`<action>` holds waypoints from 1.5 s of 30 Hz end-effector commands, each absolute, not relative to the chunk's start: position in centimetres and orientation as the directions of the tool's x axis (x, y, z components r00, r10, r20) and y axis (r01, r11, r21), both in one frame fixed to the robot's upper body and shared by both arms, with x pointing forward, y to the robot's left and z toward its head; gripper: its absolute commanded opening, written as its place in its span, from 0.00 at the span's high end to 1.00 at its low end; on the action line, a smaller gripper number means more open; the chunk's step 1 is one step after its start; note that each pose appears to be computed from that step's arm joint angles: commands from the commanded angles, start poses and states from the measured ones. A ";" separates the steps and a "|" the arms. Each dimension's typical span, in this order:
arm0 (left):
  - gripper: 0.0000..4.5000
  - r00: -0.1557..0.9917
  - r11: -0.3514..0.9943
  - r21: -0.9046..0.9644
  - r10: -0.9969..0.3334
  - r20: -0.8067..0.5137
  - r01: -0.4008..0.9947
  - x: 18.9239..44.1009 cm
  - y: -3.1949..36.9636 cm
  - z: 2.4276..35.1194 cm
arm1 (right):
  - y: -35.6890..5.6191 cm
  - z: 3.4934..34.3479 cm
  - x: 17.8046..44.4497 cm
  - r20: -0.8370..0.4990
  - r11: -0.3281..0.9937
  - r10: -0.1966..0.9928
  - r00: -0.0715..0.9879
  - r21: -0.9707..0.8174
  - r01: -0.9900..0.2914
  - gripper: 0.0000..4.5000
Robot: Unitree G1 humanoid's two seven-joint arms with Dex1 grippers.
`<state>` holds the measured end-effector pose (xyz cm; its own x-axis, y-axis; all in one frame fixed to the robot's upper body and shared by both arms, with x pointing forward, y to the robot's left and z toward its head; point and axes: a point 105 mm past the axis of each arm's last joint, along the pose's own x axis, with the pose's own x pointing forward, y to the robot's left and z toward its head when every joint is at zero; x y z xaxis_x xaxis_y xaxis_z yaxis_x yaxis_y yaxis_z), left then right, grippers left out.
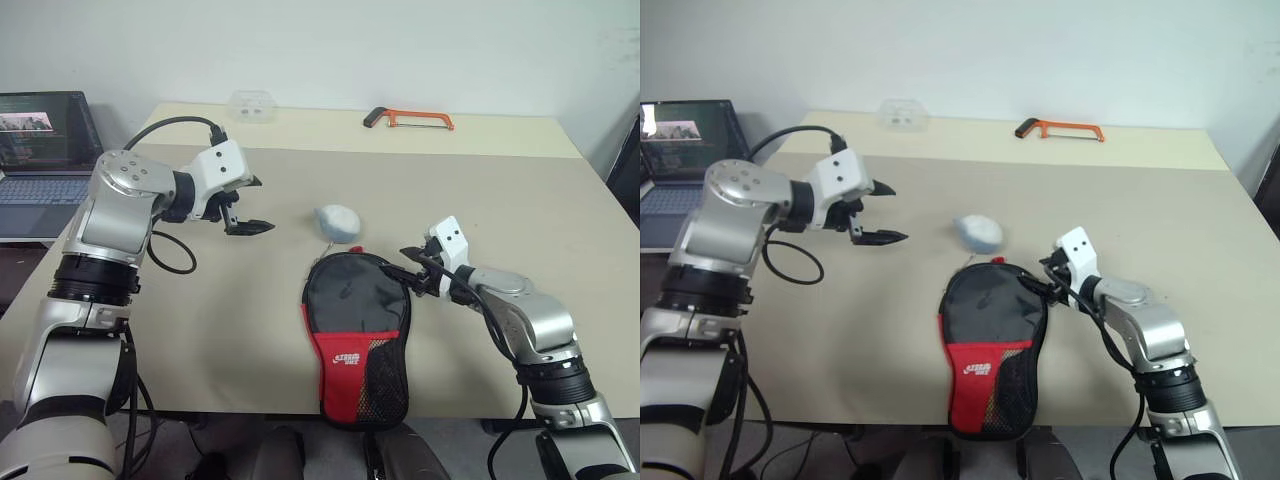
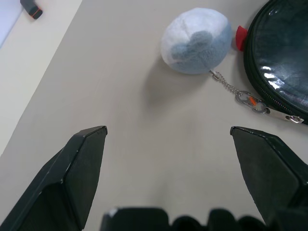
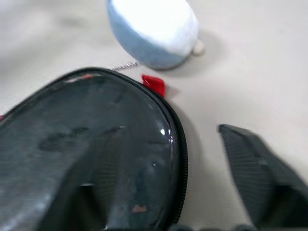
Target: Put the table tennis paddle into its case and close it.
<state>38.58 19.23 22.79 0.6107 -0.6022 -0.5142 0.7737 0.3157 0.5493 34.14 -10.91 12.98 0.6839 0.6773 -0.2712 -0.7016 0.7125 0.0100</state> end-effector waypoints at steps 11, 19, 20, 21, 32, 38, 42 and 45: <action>0.00 0.577 0.292 0.583 -0.716 -0.392 0.758 40.8 14.3 24.3 | -4.8 17.6 31.8 -0.053 0.576 0.817 0.575 0.007 -0.818 0.00; 0.00 0.528 0.305 0.510 -0.760 -0.379 0.804 43.4 8.1 21.8 | -2.5 10.4 31.9 -0.195 0.613 0.784 0.589 0.104 -0.783 0.00; 0.00 0.529 0.304 0.509 -0.756 -0.385 0.805 43.6 7.7 21.6 | -2.4 9.3 31.6 -0.232 0.609 0.786 0.573 0.140 -0.780 0.00; 0.00 0.534 0.300 0.515 -0.746 -0.398 0.803 43.8 7.4 21.2 | -2.3 8.3 31.3 -0.266 0.606 0.788 0.555 0.177 -0.776 0.00; 0.00 0.549 0.228 0.542 -0.623 -0.557 0.809 44.4 6.4 16.5 | -1.5 6.9 30.7 -0.313 0.589 0.798 0.515 0.222 -0.777 0.00; 0.00 0.548 0.238 0.524 -0.601 -0.582 0.818 44.3 5.9 14.7 | -1.5 7.2 30.7 -0.300 0.584 0.802 0.517 0.211 -0.784 0.00; 0.00 0.546 0.247 0.505 -0.567 -0.617 0.827 44.2 5.9 13.5 | -1.5 7.3 30.8 -0.298 0.590 0.798 0.524 0.207 -0.780 0.00; 0.00 0.596 0.255 0.549 -0.488 -0.638 0.796 44.7 6.6 12.8 | -1.5 7.3 30.8 -0.296 0.593 0.796 0.528 0.204 -0.779 0.00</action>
